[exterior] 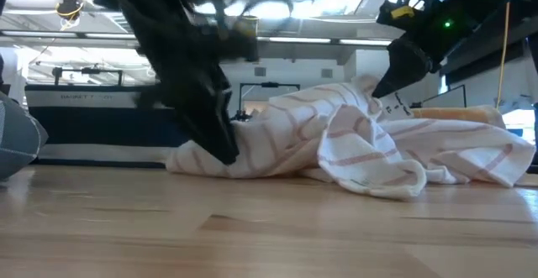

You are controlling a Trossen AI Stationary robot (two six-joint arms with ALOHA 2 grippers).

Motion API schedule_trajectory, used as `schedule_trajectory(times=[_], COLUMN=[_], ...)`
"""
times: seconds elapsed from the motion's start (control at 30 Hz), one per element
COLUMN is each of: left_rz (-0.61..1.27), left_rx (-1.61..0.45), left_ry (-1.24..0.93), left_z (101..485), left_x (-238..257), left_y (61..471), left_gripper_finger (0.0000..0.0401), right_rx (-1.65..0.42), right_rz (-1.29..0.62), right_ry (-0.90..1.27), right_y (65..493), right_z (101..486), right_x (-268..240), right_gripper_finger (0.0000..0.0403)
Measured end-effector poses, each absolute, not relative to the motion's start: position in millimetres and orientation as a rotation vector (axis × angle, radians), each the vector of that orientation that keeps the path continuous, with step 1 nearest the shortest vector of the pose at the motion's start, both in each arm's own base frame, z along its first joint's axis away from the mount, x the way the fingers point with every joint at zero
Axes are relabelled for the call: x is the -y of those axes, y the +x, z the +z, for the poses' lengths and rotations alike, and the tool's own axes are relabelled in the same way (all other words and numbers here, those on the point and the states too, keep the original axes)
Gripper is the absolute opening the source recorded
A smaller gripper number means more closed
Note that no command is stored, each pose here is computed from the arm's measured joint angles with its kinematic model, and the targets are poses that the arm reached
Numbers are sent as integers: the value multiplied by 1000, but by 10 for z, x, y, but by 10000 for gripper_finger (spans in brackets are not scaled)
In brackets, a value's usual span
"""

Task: Fold towel
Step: Fold the white towel

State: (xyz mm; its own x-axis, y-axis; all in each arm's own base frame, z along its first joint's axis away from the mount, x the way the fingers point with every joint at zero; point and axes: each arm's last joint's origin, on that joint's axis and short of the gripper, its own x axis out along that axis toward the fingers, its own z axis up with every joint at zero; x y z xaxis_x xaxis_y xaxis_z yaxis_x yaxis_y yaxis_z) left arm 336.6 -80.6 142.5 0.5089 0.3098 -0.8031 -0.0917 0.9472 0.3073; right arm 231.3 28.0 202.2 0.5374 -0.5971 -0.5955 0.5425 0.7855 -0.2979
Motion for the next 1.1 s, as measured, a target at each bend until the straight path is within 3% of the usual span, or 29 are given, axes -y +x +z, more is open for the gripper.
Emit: schedule_trajectory(times=[0.27,0.43,0.53,0.7,0.87,0.97,1.1], left_rz=[255,389,396,393,365,342,287], left_rx=[-1070,-1032,-1049,-1070,-1079,-1117,-1089], left_ry=[230,346,416,424,412,424,386], left_z=[1236,1225,1208,1175,1185,1360,1872], left_x=[656,609,536,488,501,574,761], left_y=[3435,3446,3454,3428,3421,3383,3331], left_gripper_finger=[159,152,121,17,3,2,1], right_rx=[-742,-744,-745,-745,-746,-749,-733], right_rz=[-669,-668,-660,-659,-657,-645,-610], right_ry=[-76,-77,-73,-73,-72,-65,-34], right_y=[2314,2314,2315,2316,2316,2319,2302], right_z=[2020,2020,2020,2020,2019,2018,2102], right_x=[-284,-284,-289,-289,-290,-294,-299], right_gripper_finger=[7,7,7,7,7,7,7])
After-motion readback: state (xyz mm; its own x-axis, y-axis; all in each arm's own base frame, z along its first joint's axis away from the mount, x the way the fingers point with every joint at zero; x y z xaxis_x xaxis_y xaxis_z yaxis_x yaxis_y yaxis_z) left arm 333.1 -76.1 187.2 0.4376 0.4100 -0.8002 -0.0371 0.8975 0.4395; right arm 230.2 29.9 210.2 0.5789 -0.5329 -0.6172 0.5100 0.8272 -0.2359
